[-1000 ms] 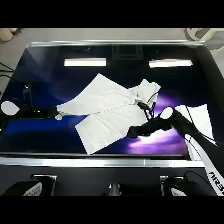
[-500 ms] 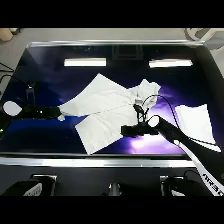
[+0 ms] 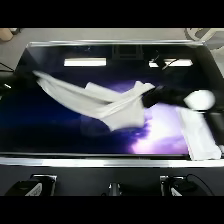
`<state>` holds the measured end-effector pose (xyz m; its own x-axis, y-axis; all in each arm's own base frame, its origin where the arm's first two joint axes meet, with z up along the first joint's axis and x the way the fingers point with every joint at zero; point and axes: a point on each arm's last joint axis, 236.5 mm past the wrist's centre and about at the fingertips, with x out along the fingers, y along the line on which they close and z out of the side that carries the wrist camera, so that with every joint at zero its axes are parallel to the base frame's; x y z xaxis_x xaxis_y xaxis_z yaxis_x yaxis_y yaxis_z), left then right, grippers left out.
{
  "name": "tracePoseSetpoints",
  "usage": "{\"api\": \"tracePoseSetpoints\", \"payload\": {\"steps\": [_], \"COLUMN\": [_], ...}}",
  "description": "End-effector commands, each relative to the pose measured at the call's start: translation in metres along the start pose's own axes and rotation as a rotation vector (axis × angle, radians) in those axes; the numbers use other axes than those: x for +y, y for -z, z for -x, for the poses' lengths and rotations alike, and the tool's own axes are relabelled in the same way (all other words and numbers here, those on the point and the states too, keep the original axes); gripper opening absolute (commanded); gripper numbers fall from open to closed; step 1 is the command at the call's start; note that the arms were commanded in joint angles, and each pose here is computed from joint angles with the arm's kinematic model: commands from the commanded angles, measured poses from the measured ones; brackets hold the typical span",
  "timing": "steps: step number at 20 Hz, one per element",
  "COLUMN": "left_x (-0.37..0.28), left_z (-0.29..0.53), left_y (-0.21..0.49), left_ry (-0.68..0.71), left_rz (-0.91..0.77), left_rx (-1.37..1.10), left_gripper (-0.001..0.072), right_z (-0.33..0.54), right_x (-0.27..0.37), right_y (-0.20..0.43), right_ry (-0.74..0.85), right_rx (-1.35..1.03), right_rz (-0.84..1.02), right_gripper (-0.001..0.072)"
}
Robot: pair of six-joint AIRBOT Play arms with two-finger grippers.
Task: Fold the shirts.
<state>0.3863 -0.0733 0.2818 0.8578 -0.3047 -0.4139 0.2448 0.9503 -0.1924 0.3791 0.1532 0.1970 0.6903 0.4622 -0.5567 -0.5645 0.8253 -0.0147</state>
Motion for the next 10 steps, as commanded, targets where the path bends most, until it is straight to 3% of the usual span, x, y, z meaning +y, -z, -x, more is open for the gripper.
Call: {"api": "tracePoseSetpoints", "payload": {"steps": [1, 3, 5, 10], "left_x": [-0.06, -0.093, -0.114, -0.095], "left_z": [0.194, 0.301, 0.344, 0.317], "left_y": [-0.176, -0.209, -0.207, -0.178], "left_ry": [-0.003, 0.015, 0.093, -0.015], "left_rz": [-0.167, -0.208, -0.169, -0.221], "left_rx": [-0.636, -0.885, -0.96, -0.784], "left_gripper": [0.0038, 0.0038, 0.0038, 0.0038], "right_z": [0.273, 0.383, 0.416, 0.395], "right_x": [-0.053, -0.03, -0.021, -0.033], "right_y": [-0.137, -0.152, -0.141, -0.139], "right_ry": [0.621, 0.811, 0.847, 0.807], "right_rx": [-0.422, -0.561, -0.574, -0.535], "right_rz": [0.366, 0.455, 0.423, 0.343], "right_gripper": [0.002, 0.002, 0.002, 0.002]}}
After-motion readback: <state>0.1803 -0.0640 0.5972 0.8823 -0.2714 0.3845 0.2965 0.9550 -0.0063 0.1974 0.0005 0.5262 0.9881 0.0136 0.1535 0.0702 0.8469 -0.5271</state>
